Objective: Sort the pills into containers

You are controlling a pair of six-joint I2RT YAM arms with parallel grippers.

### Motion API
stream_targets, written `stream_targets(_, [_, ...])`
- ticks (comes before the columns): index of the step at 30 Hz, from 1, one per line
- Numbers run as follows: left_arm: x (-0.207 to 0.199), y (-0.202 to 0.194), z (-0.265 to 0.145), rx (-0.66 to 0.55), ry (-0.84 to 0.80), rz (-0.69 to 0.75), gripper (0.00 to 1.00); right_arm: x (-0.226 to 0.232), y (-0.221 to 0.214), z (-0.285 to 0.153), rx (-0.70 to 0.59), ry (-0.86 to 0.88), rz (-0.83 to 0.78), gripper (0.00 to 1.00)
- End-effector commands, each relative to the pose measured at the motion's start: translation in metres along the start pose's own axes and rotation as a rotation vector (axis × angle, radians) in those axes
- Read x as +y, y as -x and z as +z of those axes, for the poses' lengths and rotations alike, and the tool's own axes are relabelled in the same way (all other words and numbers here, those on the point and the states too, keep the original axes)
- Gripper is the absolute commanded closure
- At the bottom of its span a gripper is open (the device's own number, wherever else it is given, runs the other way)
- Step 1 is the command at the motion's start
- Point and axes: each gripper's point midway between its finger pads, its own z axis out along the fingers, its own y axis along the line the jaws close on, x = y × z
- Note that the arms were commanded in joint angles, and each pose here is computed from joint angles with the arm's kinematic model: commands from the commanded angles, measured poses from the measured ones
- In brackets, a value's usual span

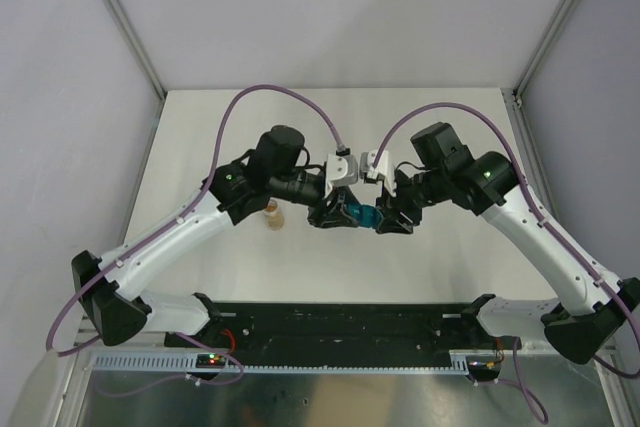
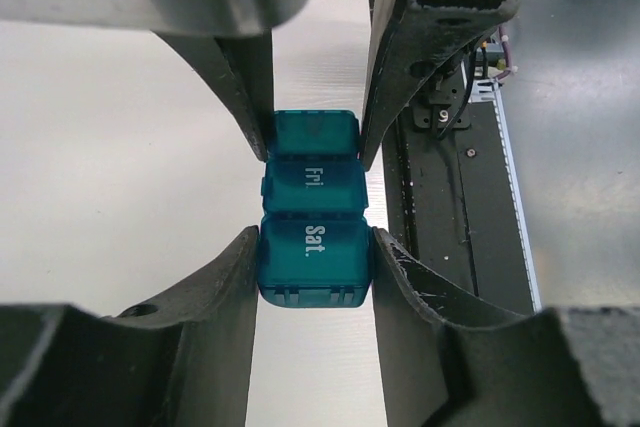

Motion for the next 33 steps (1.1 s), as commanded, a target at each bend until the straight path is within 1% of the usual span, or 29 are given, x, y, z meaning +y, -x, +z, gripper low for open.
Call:
stream_targets(1, [-0.003, 0.020, -0.005, -0.035, 0.031, 0.090, 0.76, 0.004, 0.010, -0.001, -0.044, 0.036, 0.015, 1.00])
stream_targets(4, [-0.003, 0.016, -0.003, -0.017, 0.055, 0.128, 0.80, 0.004, 0.007, 0.002, -0.044, 0.061, 0.045, 1.00])
stream_targets(8, [-0.001, 0.014, -0.002, 0.006, 0.104, 0.176, 0.82, 0.004, 0.004, 0.005, -0.042, 0.090, 0.076, 1.00])
stream_targets(10, [0.001, 0.015, -0.003, 0.015, 0.131, 0.193, 0.82, 0.004, 0.004, 0.006, -0.046, 0.104, 0.091, 1.00])
stream_targets(12, [0.004, 0.015, -0.004, 0.021, 0.155, 0.206, 0.79, 0.003, 0.003, 0.007, -0.045, 0.109, 0.101, 1.00])
stream_targets(19, [0.001, 0.018, -0.009, 0.019, 0.180, 0.231, 0.52, -0.004, -0.001, 0.008, -0.032, 0.092, 0.133, 1.00])
stream_targets(22, [-0.003, 0.019, -0.008, 0.011, 0.162, 0.232, 0.45, -0.007, -0.002, 0.009, -0.031, 0.084, 0.143, 1.00])
stream_targets(26, [-0.011, 0.020, -0.007, 0.000, 0.130, 0.225, 0.33, -0.010, -0.003, 0.010, -0.027, 0.077, 0.155, 1.00])
stream_targets(29, [-0.014, 0.019, -0.007, -0.001, 0.121, 0.226, 0.29, -0.011, -0.003, 0.010, -0.025, 0.074, 0.161, 1.00])
stream_targets(33, [-0.018, 0.017, -0.007, -0.001, 0.106, 0.225, 0.29, -0.014, -0.003, 0.009, -0.027, 0.062, 0.165, 1.00])
